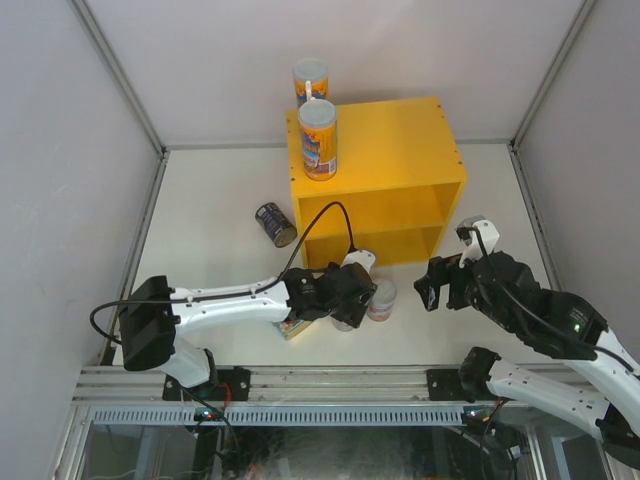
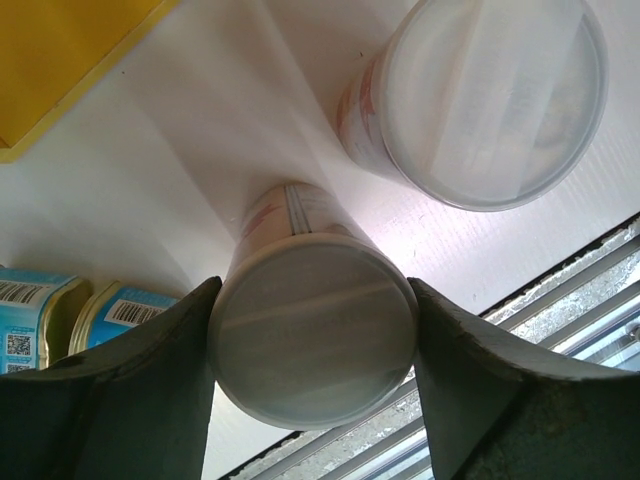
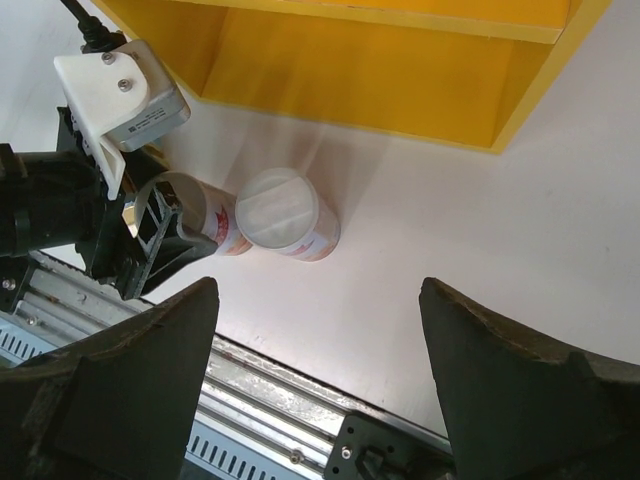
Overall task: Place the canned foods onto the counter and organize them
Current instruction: Place the canned food at the center of the board, then pick up the canned food from the center of the board.
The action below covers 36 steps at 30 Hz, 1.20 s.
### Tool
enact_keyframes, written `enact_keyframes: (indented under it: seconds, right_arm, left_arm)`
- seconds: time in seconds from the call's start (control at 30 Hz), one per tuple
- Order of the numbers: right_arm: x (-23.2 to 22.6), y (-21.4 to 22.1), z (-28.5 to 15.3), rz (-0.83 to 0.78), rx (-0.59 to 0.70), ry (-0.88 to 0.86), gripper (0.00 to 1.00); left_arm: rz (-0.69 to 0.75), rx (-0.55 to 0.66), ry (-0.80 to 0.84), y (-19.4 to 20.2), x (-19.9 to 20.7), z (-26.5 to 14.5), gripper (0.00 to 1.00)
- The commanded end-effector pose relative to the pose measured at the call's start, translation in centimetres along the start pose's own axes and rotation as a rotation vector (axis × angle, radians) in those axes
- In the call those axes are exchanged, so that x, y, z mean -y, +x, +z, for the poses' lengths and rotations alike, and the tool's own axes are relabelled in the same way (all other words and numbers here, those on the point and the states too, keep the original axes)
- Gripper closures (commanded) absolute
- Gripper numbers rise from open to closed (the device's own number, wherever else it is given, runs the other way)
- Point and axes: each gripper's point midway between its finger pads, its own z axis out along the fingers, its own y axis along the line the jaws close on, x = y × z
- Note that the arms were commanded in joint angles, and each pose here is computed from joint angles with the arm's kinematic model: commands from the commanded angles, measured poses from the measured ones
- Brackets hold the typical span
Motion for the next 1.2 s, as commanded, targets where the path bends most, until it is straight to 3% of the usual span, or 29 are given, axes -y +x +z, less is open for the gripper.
enact_keyframes:
  seconds: [0.0,0.23,0.47,0.83,1.17]
  right_arm:
    - [-1.0,-0.8,0.8,0.018,0.028,-0.025,0.19]
    - [-1.8,-0.7,1.9,-0.004,0.005,-0.034,0.18]
    - [-2.9,0.0,3.5,-0.033,-0.021,-0.059,0.17]
    - [-4.8,2.6,7.5,-0.074,-0.106,-0.087,0.15]
    - [-5.3,4.4,10.6,-0.102,-0.162,-0.077,0.15]
  left_arm:
    - [-0.018,0.090,0.038,-2.1,0.8,-0.8,0.26]
    - [-0.035,0.107,0.033,-2.5,0.2,-1.6,0.14]
    - [-0.084,0.177,0.006,-3.9,-1.2,-4.4,0.13]
    - [-0.287,0.411,-0.020,-5.8,-5.8,-12.3,0.14]
    - [-0.333,0.479,-0.063,-5.2,-7.4,-14.2,0.15]
